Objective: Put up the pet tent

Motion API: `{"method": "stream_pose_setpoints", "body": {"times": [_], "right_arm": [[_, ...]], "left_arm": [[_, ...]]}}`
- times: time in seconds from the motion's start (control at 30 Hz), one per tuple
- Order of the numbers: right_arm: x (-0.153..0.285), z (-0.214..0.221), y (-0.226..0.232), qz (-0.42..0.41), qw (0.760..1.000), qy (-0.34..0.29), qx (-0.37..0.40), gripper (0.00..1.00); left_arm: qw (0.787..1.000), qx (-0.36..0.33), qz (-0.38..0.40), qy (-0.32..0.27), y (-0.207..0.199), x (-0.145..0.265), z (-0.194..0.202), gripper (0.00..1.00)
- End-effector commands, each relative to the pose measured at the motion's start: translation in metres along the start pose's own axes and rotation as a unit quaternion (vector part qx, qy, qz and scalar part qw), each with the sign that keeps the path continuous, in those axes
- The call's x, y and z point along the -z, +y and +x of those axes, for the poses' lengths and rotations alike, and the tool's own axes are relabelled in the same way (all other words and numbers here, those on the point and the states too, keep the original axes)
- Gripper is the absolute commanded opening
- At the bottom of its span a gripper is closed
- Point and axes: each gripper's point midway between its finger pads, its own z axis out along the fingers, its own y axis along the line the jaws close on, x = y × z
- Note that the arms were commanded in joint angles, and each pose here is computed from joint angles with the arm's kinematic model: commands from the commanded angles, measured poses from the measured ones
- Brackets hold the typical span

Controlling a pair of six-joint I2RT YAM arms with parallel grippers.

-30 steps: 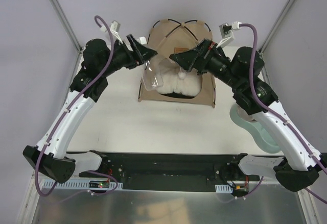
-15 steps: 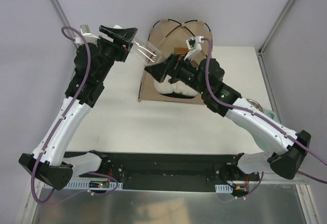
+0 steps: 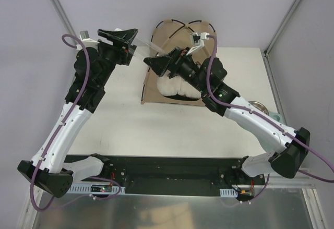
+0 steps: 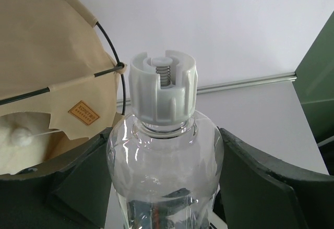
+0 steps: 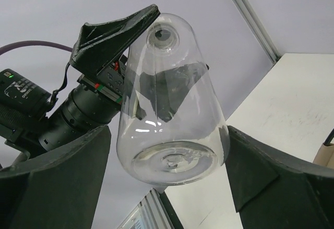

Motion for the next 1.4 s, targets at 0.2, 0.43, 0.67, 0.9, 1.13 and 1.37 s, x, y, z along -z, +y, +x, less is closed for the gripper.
{"method": "stream_pose_setpoints", "body": {"times": [0.2, 0.43, 0.67, 0.9, 1.13, 1.37], "right_arm": [[-0.007, -0.030, 0.021, -0.015, 0.999, -0.045, -0.026, 0.57], [0.000, -0.038, 0.006, 0.040, 0.998, -0.049, -0.023, 0.37], [0.042, -0.081, 0.010, 0.100, 0.992, -0.072, 0.034, 0.34], [0.114, -0.135, -0.013, 0.250, 0.958, -0.106, 0.097, 0.30], [0.242, -0.174, -0.074, 0.506, 0.836, -0.178, 0.119, 0.26], [0.346, -0.173, -0.114, 0.669, 0.718, -0.147, 0.122, 0.26]], "left_arm": [[0.999, 0.035, 0.029, 0.004, -0.013, 0.007, 0.001, 0.29], [0.999, 0.018, 0.027, 0.013, -0.007, 0.009, 0.005, 0.99], [0.988, -0.138, 0.067, 0.023, -0.024, 0.026, 0.005, 0.99], [0.959, -0.266, 0.087, 0.049, -0.023, 0.041, 0.012, 0.99], [0.938, -0.334, 0.074, 0.059, -0.012, 0.046, 0.011, 0.99], [0.924, -0.370, 0.030, 0.091, 0.020, 0.046, 0.016, 0.99]]}}
